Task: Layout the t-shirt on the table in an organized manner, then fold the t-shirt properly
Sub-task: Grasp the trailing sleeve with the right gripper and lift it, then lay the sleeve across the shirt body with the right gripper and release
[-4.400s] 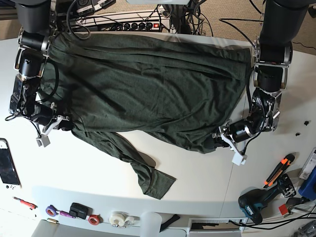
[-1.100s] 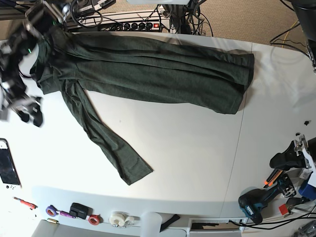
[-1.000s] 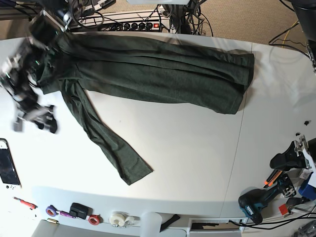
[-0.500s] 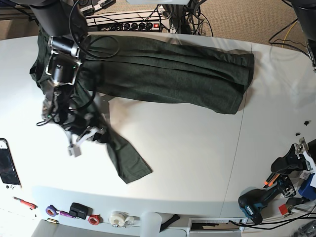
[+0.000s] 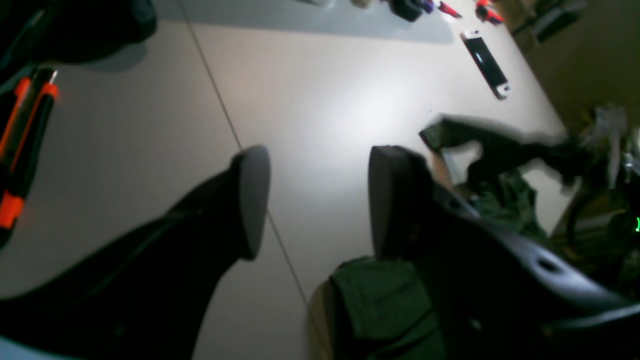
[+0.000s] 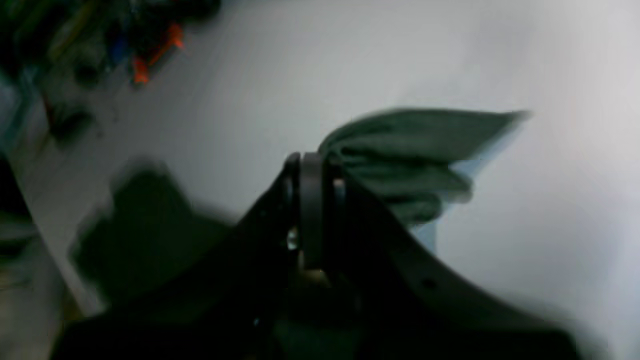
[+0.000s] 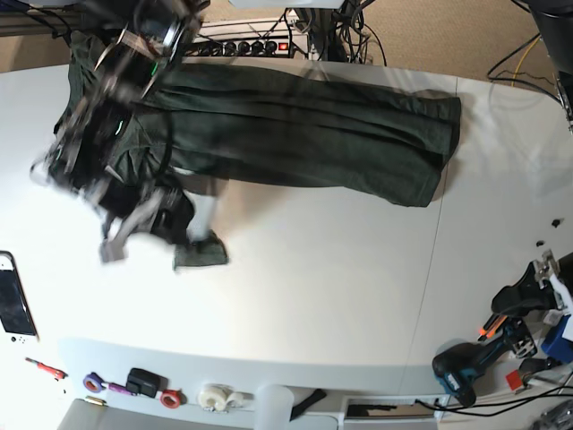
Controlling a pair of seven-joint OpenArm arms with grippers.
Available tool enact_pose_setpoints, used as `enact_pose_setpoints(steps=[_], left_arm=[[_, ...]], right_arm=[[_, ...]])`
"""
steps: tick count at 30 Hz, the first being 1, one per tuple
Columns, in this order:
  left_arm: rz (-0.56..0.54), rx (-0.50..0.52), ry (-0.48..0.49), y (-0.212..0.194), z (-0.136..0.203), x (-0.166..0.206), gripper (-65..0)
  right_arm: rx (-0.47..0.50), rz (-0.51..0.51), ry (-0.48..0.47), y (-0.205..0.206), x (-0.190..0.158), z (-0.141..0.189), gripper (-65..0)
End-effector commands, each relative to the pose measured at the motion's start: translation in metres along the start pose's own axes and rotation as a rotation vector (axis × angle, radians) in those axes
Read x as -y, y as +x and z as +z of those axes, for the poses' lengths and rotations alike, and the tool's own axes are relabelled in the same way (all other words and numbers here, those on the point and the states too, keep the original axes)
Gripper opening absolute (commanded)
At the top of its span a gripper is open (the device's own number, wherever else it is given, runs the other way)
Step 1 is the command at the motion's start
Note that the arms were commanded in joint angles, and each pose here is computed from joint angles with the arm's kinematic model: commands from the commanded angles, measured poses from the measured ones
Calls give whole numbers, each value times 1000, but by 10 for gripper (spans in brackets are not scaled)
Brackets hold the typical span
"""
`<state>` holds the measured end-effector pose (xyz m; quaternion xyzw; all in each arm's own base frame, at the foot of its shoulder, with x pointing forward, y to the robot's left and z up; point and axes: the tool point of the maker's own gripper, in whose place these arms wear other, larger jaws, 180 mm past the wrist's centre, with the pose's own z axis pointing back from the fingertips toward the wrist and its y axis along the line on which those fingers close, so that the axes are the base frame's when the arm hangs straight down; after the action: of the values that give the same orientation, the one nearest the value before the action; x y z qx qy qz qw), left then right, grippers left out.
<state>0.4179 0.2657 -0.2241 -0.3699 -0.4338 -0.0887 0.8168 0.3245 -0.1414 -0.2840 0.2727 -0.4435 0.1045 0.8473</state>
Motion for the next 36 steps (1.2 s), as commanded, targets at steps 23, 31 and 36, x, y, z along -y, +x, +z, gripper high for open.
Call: enact_pose_setpoints(steps=[23, 31, 36], left_arm=[[-40, 60, 2, 26, 10, 4, -333], [-41, 60, 2, 26, 10, 4, -333], [-41, 60, 2, 26, 10, 4, -333]], right_arm=[[-188, 207, 150, -77, -144, -50, -650], [-252, 191, 311, -91, -184, -49, -336], [-187, 184, 337, -76, -190, -51, -336]])
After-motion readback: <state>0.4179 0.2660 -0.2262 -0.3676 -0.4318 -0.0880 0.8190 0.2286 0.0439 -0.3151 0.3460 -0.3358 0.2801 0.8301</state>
